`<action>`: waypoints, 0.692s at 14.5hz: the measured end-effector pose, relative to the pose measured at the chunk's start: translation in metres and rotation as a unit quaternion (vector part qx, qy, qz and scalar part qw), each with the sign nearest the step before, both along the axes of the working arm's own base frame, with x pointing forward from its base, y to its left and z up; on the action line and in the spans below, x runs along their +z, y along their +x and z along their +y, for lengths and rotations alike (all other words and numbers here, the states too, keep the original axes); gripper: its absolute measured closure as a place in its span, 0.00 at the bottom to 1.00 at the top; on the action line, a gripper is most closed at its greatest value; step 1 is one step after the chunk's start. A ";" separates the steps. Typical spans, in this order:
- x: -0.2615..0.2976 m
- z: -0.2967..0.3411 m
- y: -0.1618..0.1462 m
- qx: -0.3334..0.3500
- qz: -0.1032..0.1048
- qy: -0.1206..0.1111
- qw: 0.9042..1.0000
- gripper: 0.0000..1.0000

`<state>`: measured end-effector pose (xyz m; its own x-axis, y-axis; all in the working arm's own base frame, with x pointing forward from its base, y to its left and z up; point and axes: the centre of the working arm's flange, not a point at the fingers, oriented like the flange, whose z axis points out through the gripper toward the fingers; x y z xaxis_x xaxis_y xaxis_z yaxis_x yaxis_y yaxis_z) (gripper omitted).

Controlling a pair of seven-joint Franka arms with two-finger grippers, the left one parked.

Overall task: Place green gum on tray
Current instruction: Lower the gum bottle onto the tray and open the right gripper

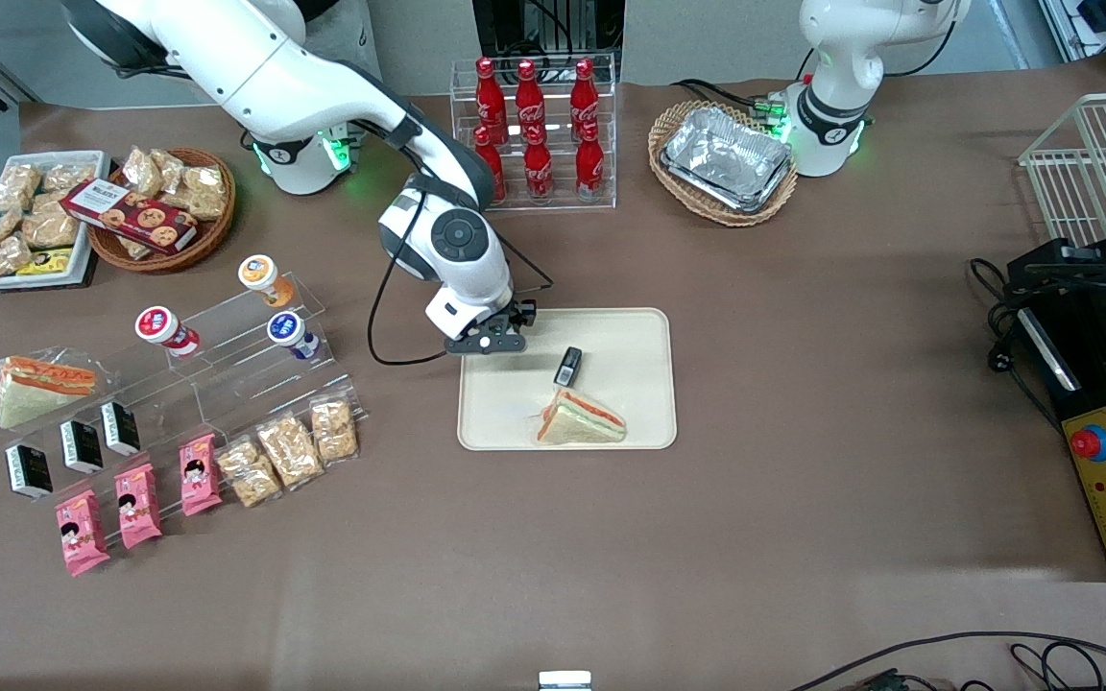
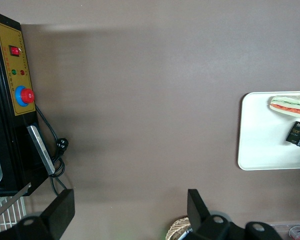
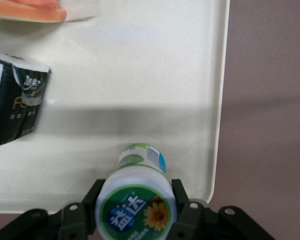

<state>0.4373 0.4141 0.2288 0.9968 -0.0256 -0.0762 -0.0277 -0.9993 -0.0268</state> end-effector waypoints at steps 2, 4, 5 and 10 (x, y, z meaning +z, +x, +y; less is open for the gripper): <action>-0.003 0.000 0.000 0.000 0.002 0.001 1.000 0.41; -0.004 0.000 0.000 -0.001 0.003 0.001 1.000 0.41; -0.003 0.001 0.000 -0.001 0.002 0.001 1.000 0.41; -0.002 0.001 0.003 -0.014 0.001 0.002 1.000 0.39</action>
<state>0.4399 0.4154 0.2263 0.9955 -0.0525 -0.0793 -0.0550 -0.9980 -0.0301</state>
